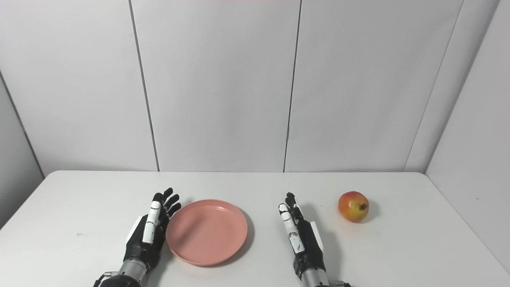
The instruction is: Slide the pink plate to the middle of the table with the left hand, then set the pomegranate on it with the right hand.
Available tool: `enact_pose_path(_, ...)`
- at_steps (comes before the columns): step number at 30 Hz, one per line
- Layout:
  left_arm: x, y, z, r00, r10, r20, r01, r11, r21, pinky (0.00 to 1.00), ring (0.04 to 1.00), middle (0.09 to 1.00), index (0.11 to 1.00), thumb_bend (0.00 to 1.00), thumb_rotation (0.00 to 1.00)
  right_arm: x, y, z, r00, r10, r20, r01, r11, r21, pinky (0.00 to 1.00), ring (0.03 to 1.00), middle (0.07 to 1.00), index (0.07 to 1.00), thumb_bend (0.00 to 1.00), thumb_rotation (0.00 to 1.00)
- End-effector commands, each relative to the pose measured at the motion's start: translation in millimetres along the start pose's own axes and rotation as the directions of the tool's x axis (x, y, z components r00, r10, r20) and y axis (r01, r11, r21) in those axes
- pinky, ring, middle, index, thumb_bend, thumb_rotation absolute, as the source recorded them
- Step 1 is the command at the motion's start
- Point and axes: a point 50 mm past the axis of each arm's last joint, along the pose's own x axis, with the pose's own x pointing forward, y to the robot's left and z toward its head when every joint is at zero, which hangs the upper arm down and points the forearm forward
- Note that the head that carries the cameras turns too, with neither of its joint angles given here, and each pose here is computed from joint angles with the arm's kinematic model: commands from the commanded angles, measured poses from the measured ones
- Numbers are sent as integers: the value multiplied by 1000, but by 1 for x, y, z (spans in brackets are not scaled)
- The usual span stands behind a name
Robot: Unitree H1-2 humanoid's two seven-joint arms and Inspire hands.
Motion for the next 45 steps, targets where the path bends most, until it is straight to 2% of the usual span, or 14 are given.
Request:
enact_pose_path(1, 2, -7, 9, 998, -22, 52, 21, 999, 28, 935, 961, 964, 967, 573, 1000, 7, 6, 17, 998, 25, 60, -25, 1000, 3, 1000, 973, 981, 964, 591, 835)
enact_pose_path(11, -3, -17, 5, 996, -19, 84, 17, 1000, 24, 902, 930, 935, 934, 559, 1000, 2, 9, 18, 996, 66, 63, -66, 998, -14, 1000, 989, 998, 979, 574, 835)
enact_pose_path(15, -4, -20, 5, 996, -35, 88, 35, 999, 5, 922, 947, 953, 952, 555, 1000, 1, 10, 18, 995, 75, 67, -74, 997, -12, 1000, 984, 988, 975, 542, 799)
enact_pose_path(29, -5, -22, 3, 993, -95, 72, 96, 995, -1, 961, 974, 985, 986, 565, 1000, 2, 12, 18, 995, 74, 68, -74, 997, -14, 1000, 981, 984, 972, 542, 799)
enact_pose_path(34, -5, -20, 2, 994, -80, 74, 78, 997, 27, 960, 972, 983, 983, 546, 1000, 2, 11, 19, 995, 74, 67, -74, 997, -13, 1000, 984, 986, 974, 541, 806)
enact_pose_path(38, -2, -13, -1, 997, -24, 79, 17, 996, 89, 919, 945, 955, 953, 557, 1000, 4, 10, 21, 995, 65, 73, -63, 998, -25, 1000, 980, 986, 969, 571, 817)
enact_pose_path(41, -1, -8, -3, 996, -6, 91, -6, 992, 129, 908, 936, 947, 946, 573, 1000, 6, 7, 24, 995, 52, 90, -47, 998, -52, 996, 973, 981, 972, 558, 862)
enact_pose_path(45, 1, -3, -4, 996, 2, 87, -17, 985, 170, 917, 945, 959, 961, 582, 1000, 11, 3, 30, 992, 36, 122, -27, 997, -78, 977, 965, 977, 968, 569, 868)
